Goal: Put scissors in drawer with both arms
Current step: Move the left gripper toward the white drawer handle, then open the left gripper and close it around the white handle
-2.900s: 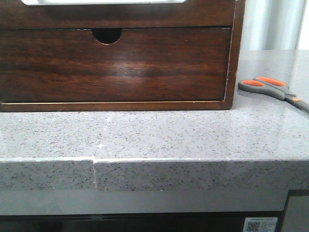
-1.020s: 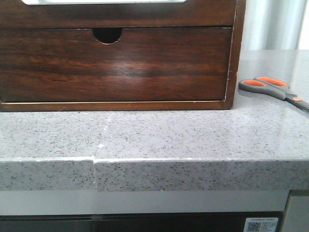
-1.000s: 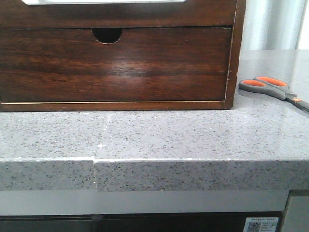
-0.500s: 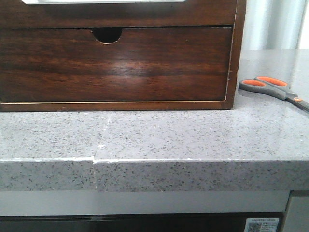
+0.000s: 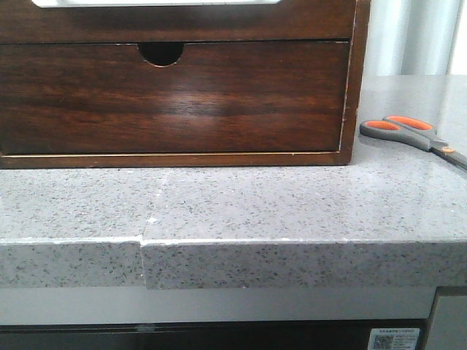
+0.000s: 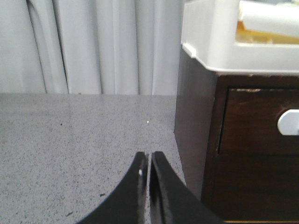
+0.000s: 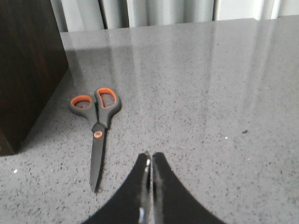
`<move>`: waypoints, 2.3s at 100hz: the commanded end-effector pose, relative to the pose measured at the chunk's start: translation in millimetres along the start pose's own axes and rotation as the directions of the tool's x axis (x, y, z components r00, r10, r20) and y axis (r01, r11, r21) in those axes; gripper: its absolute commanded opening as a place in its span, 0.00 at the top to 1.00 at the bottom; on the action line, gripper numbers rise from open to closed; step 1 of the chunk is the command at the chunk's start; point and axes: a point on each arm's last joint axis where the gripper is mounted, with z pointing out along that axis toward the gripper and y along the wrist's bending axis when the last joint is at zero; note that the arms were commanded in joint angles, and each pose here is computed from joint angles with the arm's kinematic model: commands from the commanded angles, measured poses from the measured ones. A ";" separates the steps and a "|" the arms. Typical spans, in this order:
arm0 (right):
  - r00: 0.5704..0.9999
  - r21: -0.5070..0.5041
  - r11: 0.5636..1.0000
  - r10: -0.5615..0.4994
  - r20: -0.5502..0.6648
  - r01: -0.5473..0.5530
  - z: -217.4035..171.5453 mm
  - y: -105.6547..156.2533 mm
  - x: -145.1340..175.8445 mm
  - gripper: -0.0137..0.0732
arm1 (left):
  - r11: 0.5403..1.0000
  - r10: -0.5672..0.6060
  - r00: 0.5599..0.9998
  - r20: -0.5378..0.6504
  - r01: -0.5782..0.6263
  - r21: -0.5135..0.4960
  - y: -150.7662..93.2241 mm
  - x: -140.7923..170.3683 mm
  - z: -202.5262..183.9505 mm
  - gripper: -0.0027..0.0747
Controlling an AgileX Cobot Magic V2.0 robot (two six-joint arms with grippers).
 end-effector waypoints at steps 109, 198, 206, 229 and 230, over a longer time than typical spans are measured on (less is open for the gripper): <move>0.997 -0.083 0.996 -0.018 0.071 0.024 -1.4 6.4 -12.5 0.89 | 0.999 -0.041 0.958 0.283 0.032 0.038 -2.6 -34.9 2.7 0.50; 0.999 -0.083 0.996 -0.021 0.045 0.024 -1.2 6.4 -10.1 0.89 | 0.423 0.645 0.576 0.502 -0.816 0.393 -95.2 -18.6 64.7 0.37; 0.998 -0.083 0.996 -0.020 0.051 0.024 -1.2 6.4 -10.7 0.89 | 0.386 0.663 0.532 0.526 -0.846 0.369 -97.9 -25.0 68.6 0.37; 0.998 -0.083 0.996 -0.019 0.060 0.024 -1.3 6.4 -11.5 0.89 | 0.175 0.784 0.313 0.536 -0.940 0.294 -103.9 -26.7 91.1 0.37; 0.998 -0.083 0.996 -0.019 0.062 0.024 -1.3 6.4 -11.7 0.89 | 0.170 0.785 0.309 0.537 -0.941 0.293 -104.6 -27.0 92.5 0.37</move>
